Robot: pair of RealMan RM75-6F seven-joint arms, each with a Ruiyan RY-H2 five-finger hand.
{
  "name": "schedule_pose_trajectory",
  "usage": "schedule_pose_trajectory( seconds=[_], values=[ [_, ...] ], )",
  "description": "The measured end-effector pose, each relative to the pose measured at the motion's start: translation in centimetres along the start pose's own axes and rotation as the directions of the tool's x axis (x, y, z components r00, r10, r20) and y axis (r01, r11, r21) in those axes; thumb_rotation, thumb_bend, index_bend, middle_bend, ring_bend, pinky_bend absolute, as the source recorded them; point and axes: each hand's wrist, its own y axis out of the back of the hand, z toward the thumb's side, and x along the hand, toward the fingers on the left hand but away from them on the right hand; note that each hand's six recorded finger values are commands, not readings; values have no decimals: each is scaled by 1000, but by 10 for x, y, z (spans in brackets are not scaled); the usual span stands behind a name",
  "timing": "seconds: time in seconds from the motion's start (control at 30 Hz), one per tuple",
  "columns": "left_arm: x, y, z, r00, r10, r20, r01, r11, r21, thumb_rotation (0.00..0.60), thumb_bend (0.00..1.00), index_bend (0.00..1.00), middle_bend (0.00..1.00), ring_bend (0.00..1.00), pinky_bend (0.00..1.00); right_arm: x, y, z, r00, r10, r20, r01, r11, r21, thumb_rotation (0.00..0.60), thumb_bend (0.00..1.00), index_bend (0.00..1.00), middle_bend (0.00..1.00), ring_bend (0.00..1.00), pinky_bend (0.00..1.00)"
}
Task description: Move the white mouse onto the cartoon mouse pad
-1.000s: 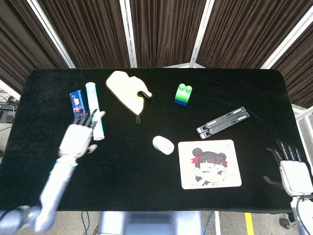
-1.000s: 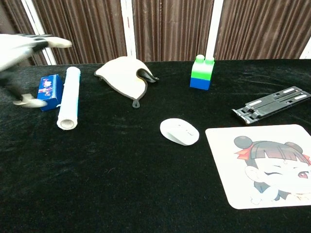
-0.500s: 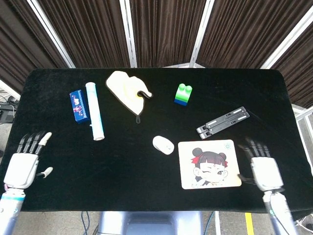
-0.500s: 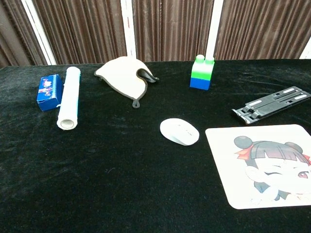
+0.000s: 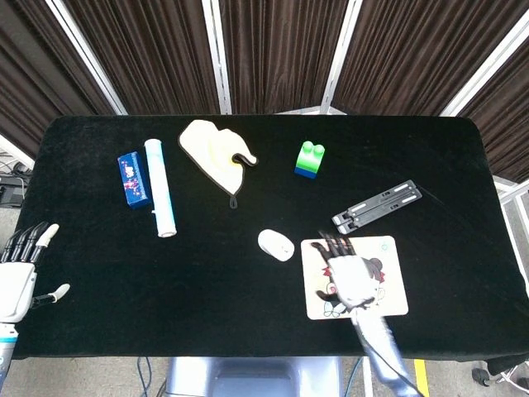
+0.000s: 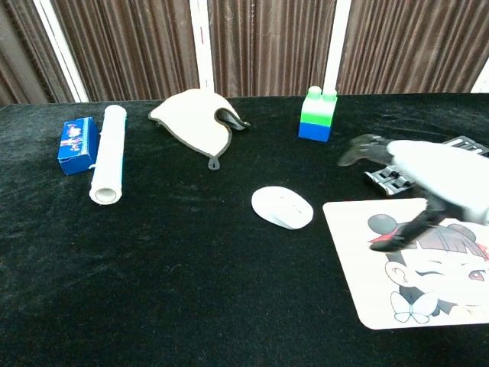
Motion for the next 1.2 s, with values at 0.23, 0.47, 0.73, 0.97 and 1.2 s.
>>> schedule_pose_trajectory(
  seconds=[0.23, 0.47, 0.73, 0.97, 1.2],
  values=[
    [1, 0, 1, 1000, 11, 27, -11, 1000, -10, 600, 16, 0, 0, 0, 0, -40, -9, 47, 1000, 0, 21, 2, 998, -68, 600, 102, 134, 0, 0, 0],
    [1, -5, 4, 999, 0, 47, 0, 1000, -10, 600, 15, 0, 0, 0, 0, -70, -19, 58, 998, 5, 70, 2, 995, -104, 600, 102, 128, 0, 0, 0],
    [10, -7, -2, 1000, -9, 22, 10, 999, -41, 600, 16, 0, 0, 0, 0, -89, -43, 66, 992, 45, 121, -26, 987, -158, 600, 103, 127, 0, 0, 0],
    [14, -8, -2, 999, -26, 22, 27, 997, -75, 600, 16, 0, 0, 0, 0, -103, -61, 69, 987, 62, 147, -33, 981, -190, 600, 108, 128, 0, 0, 0],
    [16, -10, -1, 999, -36, 25, 38, 996, -79, 600, 15, 0, 0, 0, 0, -113, -69, 69, 985, 61, 164, -28, 981, -193, 600, 159, 138, 0, 0, 0]
  ],
)
